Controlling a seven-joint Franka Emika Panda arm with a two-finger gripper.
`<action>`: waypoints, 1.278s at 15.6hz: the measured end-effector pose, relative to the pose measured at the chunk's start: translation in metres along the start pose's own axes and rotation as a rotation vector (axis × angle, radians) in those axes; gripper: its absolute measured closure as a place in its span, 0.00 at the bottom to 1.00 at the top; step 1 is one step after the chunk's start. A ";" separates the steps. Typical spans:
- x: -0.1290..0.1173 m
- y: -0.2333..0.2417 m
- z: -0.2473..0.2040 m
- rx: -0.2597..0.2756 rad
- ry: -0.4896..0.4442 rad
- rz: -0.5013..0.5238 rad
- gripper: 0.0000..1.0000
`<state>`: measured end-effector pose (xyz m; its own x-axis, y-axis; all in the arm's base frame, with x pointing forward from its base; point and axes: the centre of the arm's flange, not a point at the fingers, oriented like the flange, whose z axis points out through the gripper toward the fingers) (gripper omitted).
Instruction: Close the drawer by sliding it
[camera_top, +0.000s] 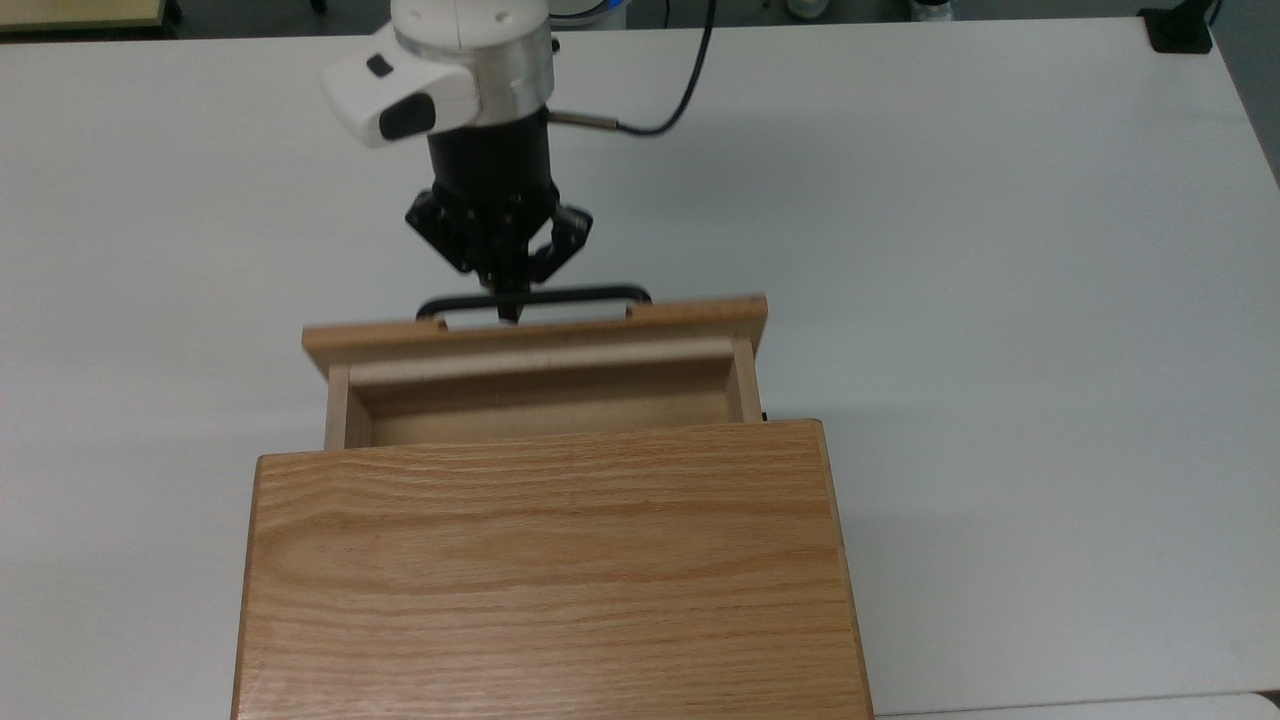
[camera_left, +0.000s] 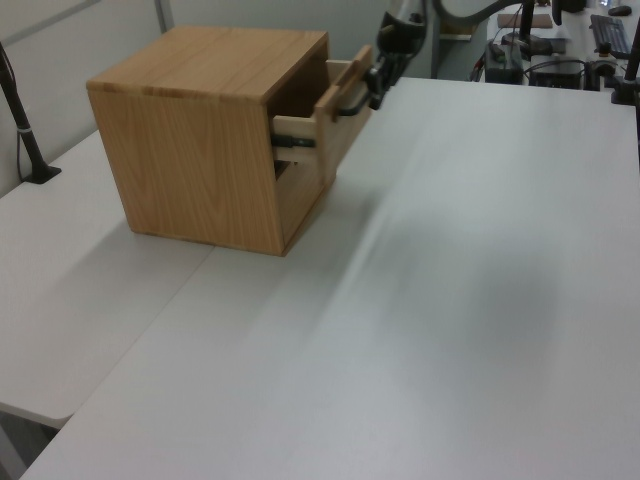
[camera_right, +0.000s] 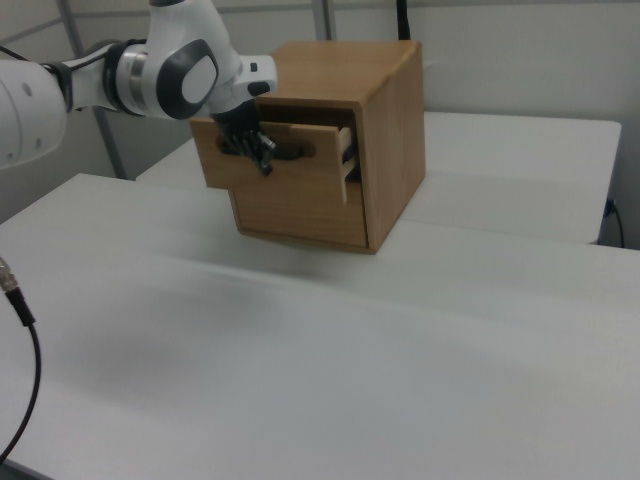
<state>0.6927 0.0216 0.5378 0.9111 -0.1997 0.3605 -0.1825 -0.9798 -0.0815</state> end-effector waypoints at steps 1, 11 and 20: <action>0.008 -0.002 0.004 0.004 0.039 0.026 1.00; 0.033 -0.023 0.031 -0.004 0.259 0.273 1.00; 0.030 -0.035 0.037 -0.014 0.333 0.475 1.00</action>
<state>0.7403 0.0504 0.5177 0.5632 -0.6075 0.5602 -0.5503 -0.7815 -0.2941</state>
